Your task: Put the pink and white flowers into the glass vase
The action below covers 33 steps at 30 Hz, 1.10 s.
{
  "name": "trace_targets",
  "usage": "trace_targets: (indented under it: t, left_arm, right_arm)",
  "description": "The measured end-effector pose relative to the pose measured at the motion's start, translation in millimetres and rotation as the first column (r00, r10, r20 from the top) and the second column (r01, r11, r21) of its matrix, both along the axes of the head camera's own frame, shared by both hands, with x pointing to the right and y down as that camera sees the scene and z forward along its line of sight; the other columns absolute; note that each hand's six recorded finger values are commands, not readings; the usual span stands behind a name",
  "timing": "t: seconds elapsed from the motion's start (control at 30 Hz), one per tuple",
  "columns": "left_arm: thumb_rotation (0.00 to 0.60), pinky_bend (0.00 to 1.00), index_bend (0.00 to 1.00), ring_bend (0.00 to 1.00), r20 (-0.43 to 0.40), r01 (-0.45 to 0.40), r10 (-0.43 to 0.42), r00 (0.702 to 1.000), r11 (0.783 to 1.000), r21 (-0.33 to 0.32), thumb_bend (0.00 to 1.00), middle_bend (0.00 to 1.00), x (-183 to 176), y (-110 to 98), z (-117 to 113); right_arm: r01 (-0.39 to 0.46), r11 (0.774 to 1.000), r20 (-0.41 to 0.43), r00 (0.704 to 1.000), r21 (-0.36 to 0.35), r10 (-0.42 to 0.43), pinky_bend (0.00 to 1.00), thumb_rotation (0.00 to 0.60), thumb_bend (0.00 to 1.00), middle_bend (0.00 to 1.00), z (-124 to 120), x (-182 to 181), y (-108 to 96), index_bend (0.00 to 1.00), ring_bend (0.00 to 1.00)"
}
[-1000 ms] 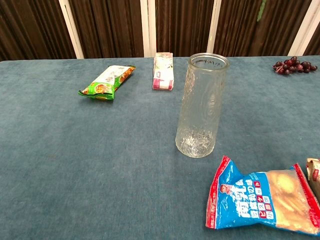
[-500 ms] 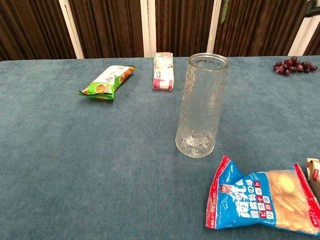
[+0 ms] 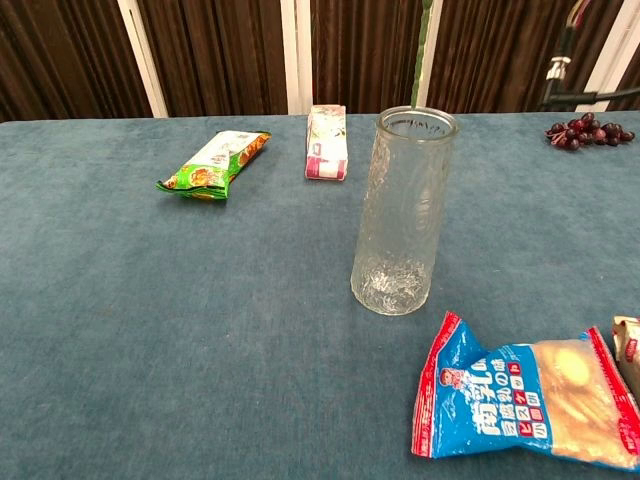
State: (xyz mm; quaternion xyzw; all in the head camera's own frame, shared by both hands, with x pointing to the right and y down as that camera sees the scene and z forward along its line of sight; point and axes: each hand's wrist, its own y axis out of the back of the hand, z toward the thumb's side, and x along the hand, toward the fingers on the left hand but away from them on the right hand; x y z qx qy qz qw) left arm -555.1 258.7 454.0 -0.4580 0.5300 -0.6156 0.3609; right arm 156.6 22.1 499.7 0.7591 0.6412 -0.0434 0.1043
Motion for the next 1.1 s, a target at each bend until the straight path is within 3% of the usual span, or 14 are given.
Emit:
trace_targets:
  t: [0.6, 1.1]
  left_arm:
    - [0.6, 0.0, 0.15, 0.0, 0.019, -0.008, 0.008, 1.0, 1.0, -0.009, 0.19, 0.0, 5, 1, 3]
    - [0.6, 0.0, 0.15, 0.0, 0.024, -0.003, 0.003, 1.0, 1.0, -0.013, 0.19, 0.0, 4, 1, 3]
  right_arm:
    - [0.037, 0.997, -0.008, 0.999, -0.065, -0.038, 0.37, 0.6, 0.37, 0.5, 45, 10, 26, 0.56, 0.6]
    - [0.072, 0.996, -0.007, 0.997, -0.049, -0.072, 0.37, 0.6, 0.37, 0.5, 78, 1, 53, 0.57, 0.6]
